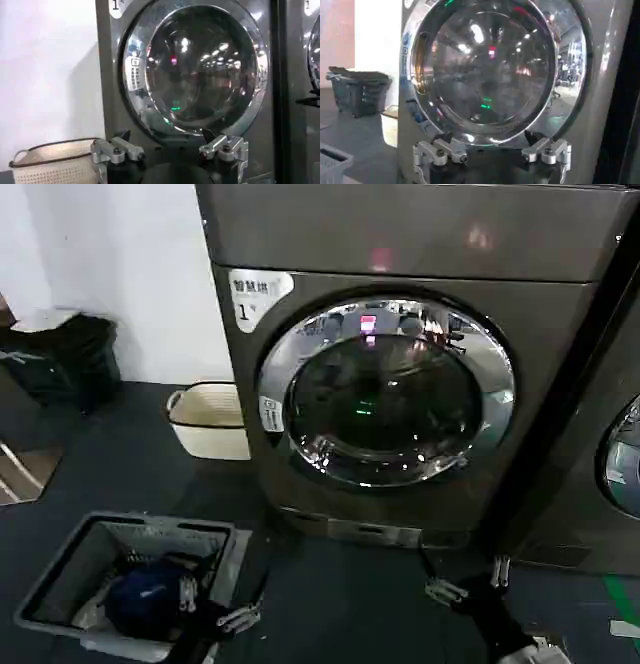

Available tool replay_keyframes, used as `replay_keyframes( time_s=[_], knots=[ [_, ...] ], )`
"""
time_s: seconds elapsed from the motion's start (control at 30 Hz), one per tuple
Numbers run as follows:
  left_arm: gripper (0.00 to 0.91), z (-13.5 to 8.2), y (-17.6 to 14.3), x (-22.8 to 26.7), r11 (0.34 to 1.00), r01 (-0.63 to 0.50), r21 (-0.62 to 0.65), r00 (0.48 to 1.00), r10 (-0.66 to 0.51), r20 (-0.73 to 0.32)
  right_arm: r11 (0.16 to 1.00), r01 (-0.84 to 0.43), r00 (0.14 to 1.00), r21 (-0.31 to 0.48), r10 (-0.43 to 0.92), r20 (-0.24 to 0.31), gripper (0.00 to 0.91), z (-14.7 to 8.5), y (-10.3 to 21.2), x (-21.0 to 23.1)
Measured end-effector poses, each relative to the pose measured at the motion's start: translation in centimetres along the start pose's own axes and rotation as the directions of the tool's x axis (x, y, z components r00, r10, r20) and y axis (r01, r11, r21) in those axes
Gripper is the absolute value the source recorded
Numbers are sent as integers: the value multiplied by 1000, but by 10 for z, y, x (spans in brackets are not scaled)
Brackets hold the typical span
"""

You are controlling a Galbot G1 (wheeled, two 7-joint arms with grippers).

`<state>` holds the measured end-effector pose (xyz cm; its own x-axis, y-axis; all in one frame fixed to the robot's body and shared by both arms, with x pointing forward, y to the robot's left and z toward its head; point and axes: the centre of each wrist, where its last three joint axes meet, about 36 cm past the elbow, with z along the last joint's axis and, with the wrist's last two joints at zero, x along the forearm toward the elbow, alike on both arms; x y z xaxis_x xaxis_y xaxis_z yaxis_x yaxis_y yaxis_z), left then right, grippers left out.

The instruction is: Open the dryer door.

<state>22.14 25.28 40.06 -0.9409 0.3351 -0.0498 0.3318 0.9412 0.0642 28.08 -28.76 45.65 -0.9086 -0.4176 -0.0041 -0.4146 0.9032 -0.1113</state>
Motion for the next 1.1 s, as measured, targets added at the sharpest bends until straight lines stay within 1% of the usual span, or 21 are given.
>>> replay_keyframes(
  time_s=[0.07, 0.37, 0.47, 0.67, 0.87, 1.1],
  knots=[
    [907, -1, -1, 0, 1000, -2, 4, 1000, 2, -2, 1000, 21, 1000, -5, -21, 10, 907, -1, -4, -5],
    [907, -2, -5, -1, 1000, -2, -3, 1000, 2, -28, 989, 143, 988, 37, -144, 52, 907, -5, -31, -39],
    [907, -3, -6, -2, 1000, -4, -1, 1000, 4, -31, 983, 182, 981, 35, -184, 66, 907, -7, -38, -53],
    [907, -7, -6, -3, 1000, -12, 10, 998, 13, -57, 967, 253, 963, 34, -255, 89, 907, -9, -44, -83],
    [907, -10, -7, -4, 1000, -18, 7, 998, 18, -59, 947, 318, 942, 48, -322, 95, 907, -12, -48, -112],
    [907, -14, -10, -5, 1000, -29, 6, 998, 29, -61, 924, 375, 918, 68, -381, 112, 907, -22, -54, -147]
  ],
)
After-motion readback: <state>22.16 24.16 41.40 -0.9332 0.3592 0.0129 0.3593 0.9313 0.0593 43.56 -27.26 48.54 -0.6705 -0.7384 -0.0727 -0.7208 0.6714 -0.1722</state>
